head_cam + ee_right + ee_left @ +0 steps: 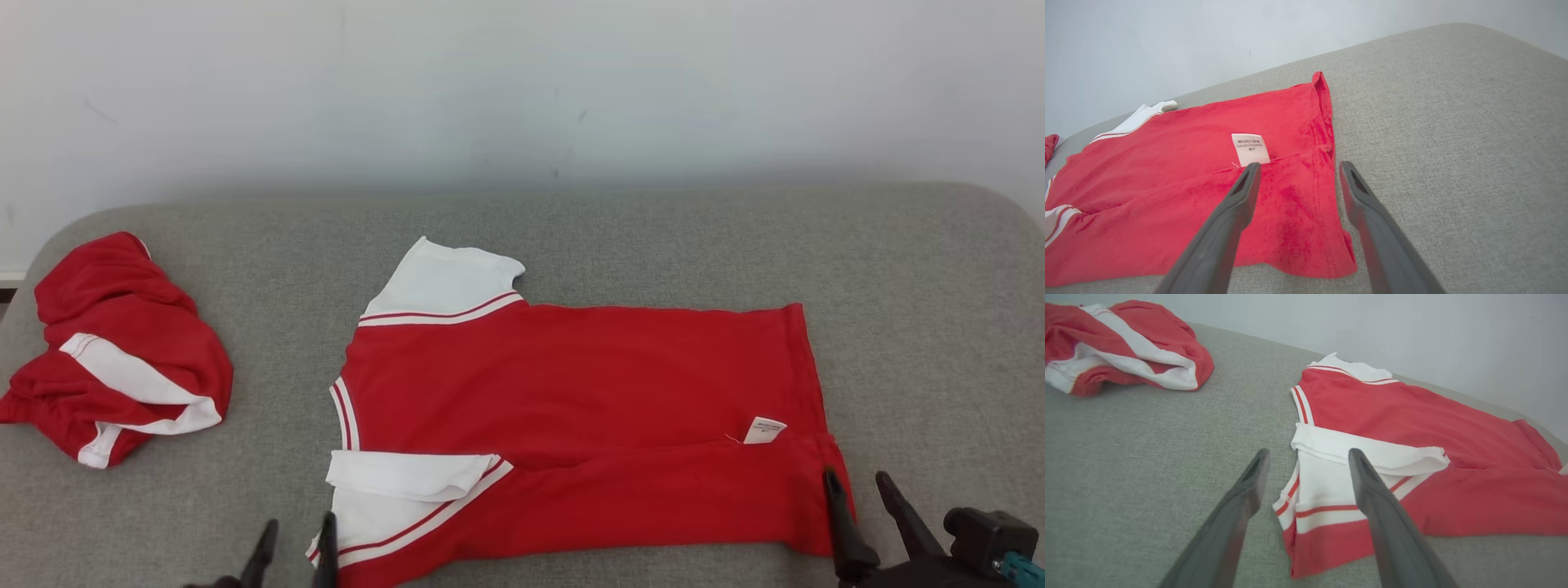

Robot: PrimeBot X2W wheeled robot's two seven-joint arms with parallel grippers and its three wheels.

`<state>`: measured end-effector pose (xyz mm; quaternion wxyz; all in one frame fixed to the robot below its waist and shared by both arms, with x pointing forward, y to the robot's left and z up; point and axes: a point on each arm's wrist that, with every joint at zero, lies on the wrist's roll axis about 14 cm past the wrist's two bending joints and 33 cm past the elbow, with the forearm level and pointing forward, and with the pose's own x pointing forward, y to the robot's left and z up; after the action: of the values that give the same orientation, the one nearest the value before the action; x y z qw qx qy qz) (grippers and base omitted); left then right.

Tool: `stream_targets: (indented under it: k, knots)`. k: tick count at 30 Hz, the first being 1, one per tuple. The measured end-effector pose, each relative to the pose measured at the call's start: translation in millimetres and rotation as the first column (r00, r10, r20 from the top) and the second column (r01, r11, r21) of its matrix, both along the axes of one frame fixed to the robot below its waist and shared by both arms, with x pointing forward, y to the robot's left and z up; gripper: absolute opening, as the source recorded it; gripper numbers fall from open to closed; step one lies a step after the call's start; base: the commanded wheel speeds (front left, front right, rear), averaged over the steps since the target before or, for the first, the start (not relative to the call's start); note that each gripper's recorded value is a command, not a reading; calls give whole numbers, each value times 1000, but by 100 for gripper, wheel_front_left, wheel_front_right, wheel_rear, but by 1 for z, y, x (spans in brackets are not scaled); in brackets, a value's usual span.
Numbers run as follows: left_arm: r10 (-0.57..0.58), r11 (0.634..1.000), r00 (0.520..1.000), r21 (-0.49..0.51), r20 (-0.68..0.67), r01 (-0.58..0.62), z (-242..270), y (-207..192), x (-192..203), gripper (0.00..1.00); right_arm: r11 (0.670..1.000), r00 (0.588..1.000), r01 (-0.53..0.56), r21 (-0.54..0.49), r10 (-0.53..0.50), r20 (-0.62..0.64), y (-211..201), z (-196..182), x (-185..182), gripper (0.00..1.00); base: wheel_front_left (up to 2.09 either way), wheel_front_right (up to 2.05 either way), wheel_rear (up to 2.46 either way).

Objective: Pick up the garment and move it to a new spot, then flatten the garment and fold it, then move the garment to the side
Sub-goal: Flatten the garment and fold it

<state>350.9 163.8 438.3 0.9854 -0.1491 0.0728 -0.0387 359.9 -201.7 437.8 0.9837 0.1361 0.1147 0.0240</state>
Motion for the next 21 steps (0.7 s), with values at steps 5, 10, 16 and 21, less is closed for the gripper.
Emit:
stream_targets:
  k: [5, 10, 16, 21]
  knots:
    - [54, 998, 990, 38, 133, -59, 40, 17, 11, 100, 1000, 990, -2, -12, 4, 140, 8, 33, 9, 100, 0, 0, 0]
    - [82, 993, 971, 70, 226, -100, 70, 29, 12, 100, 1000, 969, 13, -11, -10, 245, 9, 58, 12, 100, 0, 0, 0]
    - [62, 987, 959, 129, 277, -101, 85, 32, 10, 100, 1000, 952, -7, -30, 16, 307, 17, 74, 12, 100, 0, 0, 0]
    - [13, 984, 965, 166, 263, -58, 80, 30, 3, 100, 999, 950, -7, -36, 17, 311, 19, 73, 6, 100, 0, 0, 0]
